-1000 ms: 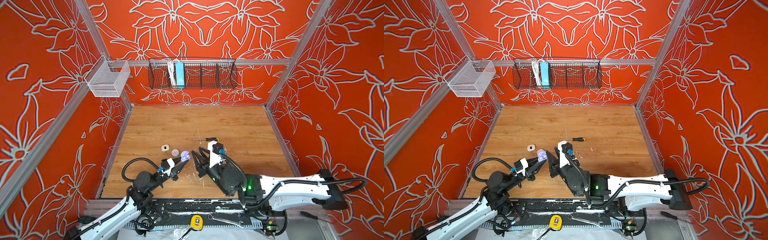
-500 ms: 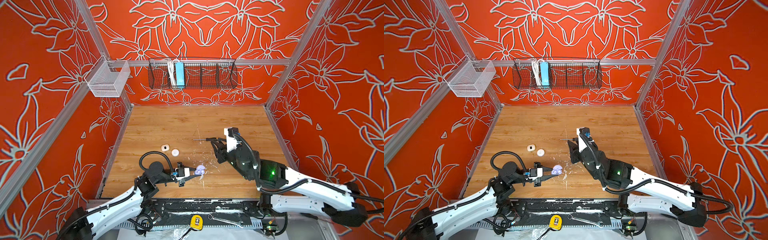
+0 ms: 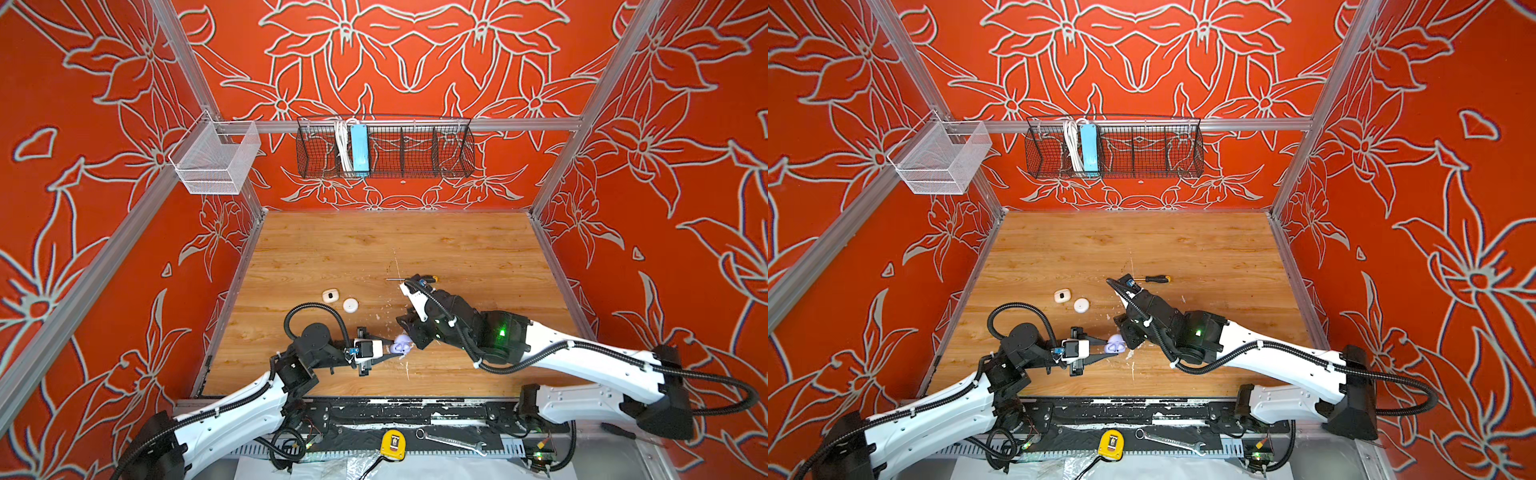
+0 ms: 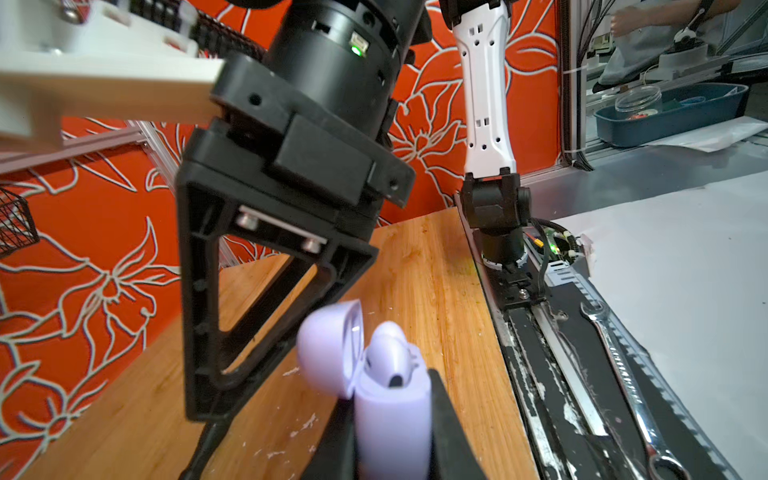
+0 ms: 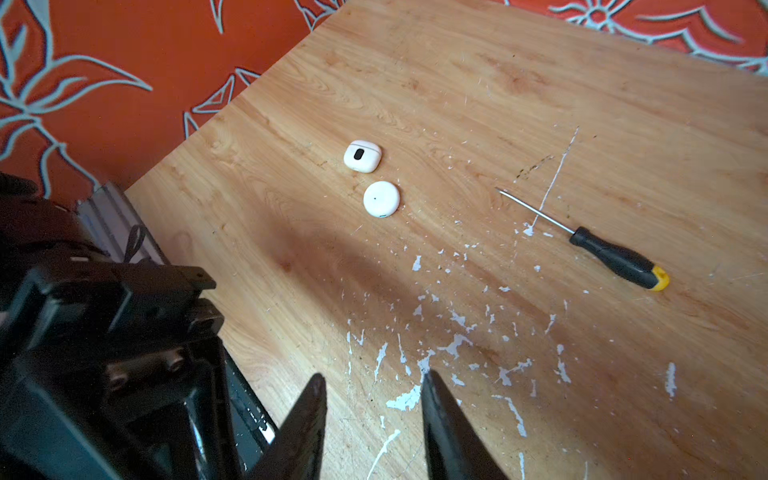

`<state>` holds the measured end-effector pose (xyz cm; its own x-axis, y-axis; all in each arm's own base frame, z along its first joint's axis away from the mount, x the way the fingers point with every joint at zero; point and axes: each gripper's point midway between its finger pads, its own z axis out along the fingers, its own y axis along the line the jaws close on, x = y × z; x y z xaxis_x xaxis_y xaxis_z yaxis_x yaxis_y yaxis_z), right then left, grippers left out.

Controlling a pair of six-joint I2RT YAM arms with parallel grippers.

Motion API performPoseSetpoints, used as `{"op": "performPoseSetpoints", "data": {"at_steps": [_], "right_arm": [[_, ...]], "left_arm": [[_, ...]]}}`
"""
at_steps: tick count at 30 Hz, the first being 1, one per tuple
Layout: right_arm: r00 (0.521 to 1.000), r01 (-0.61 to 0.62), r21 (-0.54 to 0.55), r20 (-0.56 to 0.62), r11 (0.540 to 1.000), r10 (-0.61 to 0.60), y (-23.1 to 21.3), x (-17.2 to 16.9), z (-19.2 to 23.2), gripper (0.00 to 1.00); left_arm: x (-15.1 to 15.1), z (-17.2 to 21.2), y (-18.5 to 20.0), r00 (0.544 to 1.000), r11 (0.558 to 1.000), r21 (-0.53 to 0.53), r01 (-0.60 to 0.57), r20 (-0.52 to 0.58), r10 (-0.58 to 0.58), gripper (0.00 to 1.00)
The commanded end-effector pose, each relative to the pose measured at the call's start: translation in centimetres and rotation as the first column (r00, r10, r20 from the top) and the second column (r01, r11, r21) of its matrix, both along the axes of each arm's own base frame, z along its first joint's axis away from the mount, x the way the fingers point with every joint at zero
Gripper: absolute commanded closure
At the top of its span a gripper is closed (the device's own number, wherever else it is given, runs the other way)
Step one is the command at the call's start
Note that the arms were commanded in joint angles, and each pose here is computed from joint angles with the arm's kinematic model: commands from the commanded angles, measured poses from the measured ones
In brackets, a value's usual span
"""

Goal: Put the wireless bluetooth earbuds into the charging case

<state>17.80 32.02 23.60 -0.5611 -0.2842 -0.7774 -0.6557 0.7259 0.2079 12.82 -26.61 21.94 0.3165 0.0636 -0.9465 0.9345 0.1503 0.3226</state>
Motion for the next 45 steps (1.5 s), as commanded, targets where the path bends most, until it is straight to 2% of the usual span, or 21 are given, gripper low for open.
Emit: {"op": "performPoseSetpoints", "data": {"at_steps": [1,5,9,13,15,18,21,26,33,35,38,41,45], "right_arm": [[0.988,-0.131,0.015,-0.074,0.991,0.132,1.4,-3.0,-1.2,0.61],[0.984,-0.170,0.058,-0.036,0.984,0.172,1.7,-4.9,-0.4,0.61],[0.986,-0.153,0.022,-0.070,0.988,0.154,1.5,-5.3,-1.8,0.62],[0.993,-0.076,-0.034,-0.096,0.997,0.073,0.4,-4.6,-3.9,0.68],[0.994,-0.055,0.003,-0.090,0.998,0.055,0.1,-4.5,-3.3,0.71],[0.994,-0.077,0.114,-0.074,0.991,0.085,0.2,-5.0,-1.0,0.72],[0.998,-0.049,0.185,-0.029,0.982,0.055,-0.9,-4.7,1.8,0.72],[0.999,-0.006,0.236,0.040,0.972,-0.004,-2.8,-3.5,5.2,0.72],[0.994,0.095,0.192,0.029,0.977,-0.103,-3.3,0.1,4.9,0.77],[0.996,0.083,0.169,0.027,0.982,-0.089,-2.7,0.4,4.4,0.77],[0.999,-0.022,0.147,0.042,0.989,0.017,-0.9,-0.2,3.9,0.77],[0.998,-0.058,0.102,0.043,0.993,0.053,-0.5,-0.3,2.8,0.77],[0.991,-0.132,0.081,0.009,0.988,0.132,0.4,-1.2,1.6,0.78]], "left_arm": [[1.8,2.2,0.4,0.994,0.993,-0.054,-0.104,0.010,0.105,1.00],[3.7,1.9,0.5,0.979,0.979,-0.035,-0.200,-0.058,0.197,1.00],[5.1,1.6,0.9,0.958,0.962,-0.048,-0.269,-0.118,0.262,1.00],[4.5,1.6,1.0,0.969,0.969,-0.053,-0.241,-0.074,0.237,1.00],[4.3,1.6,1.3,0.969,0.967,-0.071,-0.244,-0.051,0.240,1.00],[4.2,1.8,1.7,0.966,0.963,-0.082,-0.257,-0.030,0.255,1.00],[3.5,1.8,1.6,0.975,0.972,-0.078,-0.221,0.008,0.222,1.00],[2.3,1.5,1.0,0.988,0.989,-0.056,-0.139,0.052,0.142,1.00],[0.3,1.0,0.2,0.996,1.000,-0.021,-0.007,0.092,0.009,1.00],[-0.1,1.0,0.1,0.995,1.000,-0.019,0.011,0.101,-0.009,1.00],[-0.6,0.9,0.0,0.992,0.999,-0.014,0.036,0.121,-0.034,1.00],[-1.2,0.7,-0.1,0.988,0.998,-0.005,0.064,0.143,-0.063,1.00],[-1.6,0.5,-0.2,0.983,0.996,0.000,0.089,0.162,-0.087,1.00]]}}
